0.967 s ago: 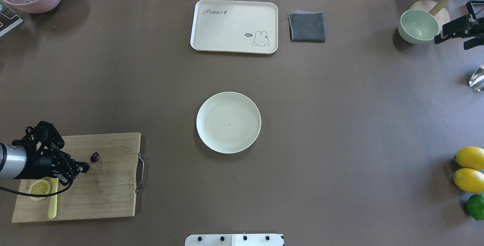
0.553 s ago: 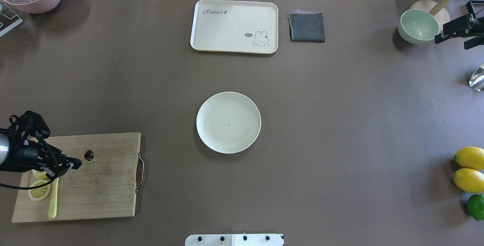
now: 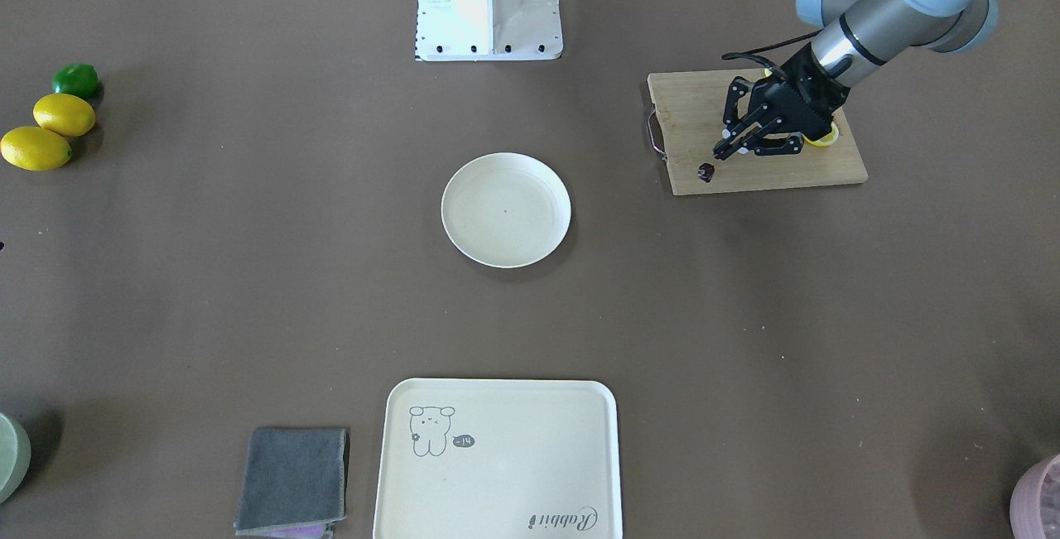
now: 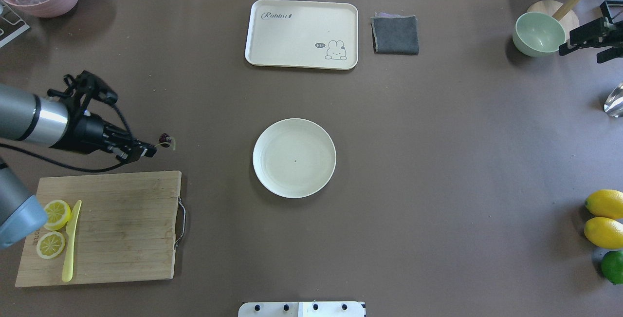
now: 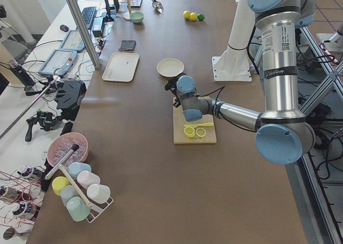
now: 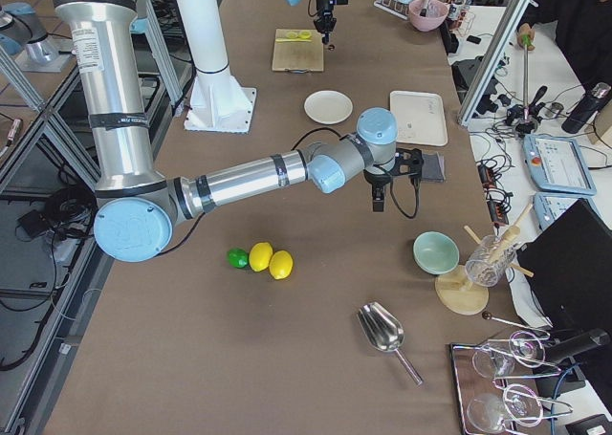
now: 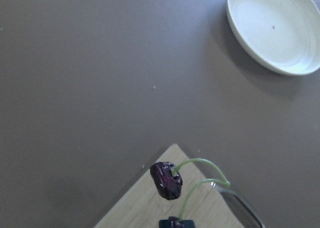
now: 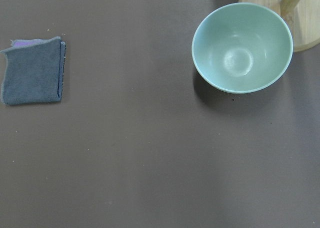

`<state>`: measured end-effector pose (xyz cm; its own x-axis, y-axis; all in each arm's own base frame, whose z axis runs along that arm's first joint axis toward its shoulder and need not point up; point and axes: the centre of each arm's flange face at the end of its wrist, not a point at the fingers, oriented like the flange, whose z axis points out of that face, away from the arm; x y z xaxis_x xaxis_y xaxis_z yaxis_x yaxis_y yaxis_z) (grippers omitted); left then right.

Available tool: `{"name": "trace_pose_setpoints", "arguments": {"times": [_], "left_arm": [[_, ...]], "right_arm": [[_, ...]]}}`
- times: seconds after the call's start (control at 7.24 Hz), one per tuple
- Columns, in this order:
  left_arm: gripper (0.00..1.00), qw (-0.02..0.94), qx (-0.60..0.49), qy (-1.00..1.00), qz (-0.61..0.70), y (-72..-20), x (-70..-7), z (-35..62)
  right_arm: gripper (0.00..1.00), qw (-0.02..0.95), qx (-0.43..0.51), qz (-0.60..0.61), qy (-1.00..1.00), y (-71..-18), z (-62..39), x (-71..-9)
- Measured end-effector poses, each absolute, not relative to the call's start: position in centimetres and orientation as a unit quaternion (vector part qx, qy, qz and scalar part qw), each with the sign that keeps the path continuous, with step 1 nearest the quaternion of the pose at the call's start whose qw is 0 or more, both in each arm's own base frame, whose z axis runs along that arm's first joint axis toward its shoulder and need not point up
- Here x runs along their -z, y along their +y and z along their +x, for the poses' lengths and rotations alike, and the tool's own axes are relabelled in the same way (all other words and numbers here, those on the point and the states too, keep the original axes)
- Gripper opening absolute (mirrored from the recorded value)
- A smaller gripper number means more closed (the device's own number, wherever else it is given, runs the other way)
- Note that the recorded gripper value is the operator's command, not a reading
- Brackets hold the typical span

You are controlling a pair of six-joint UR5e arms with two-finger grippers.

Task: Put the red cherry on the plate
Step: 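Lift the cherries and carry them over the white plate with the left gripper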

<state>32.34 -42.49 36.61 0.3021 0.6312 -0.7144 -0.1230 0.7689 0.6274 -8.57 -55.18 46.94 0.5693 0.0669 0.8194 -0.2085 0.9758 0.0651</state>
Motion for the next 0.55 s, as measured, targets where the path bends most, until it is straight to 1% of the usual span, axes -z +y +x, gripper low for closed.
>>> {"name": "trace_pose_setpoints", "arguments": {"times": [0.28,0.41,0.55], "left_arm": [[0.00,0.778,-0.213,0.539,0.242,-45.2,-30.3,38.3],[0.00,0.779,-0.193,0.546,0.242,-45.0,-27.4,42.7],[0.00,0.778,-0.173,0.554,0.241,-43.6,-24.8,47.0]], "right_arm": [[1.00,0.883,-0.079,0.076,-0.456,-55.2,-8.6,-47.2],[1.00,0.884,-0.080,0.075,-0.455,-55.3,-8.6,-47.3],[1.00,0.884,-0.081,0.074,-0.454,-55.3,-8.6,-47.5]]}}
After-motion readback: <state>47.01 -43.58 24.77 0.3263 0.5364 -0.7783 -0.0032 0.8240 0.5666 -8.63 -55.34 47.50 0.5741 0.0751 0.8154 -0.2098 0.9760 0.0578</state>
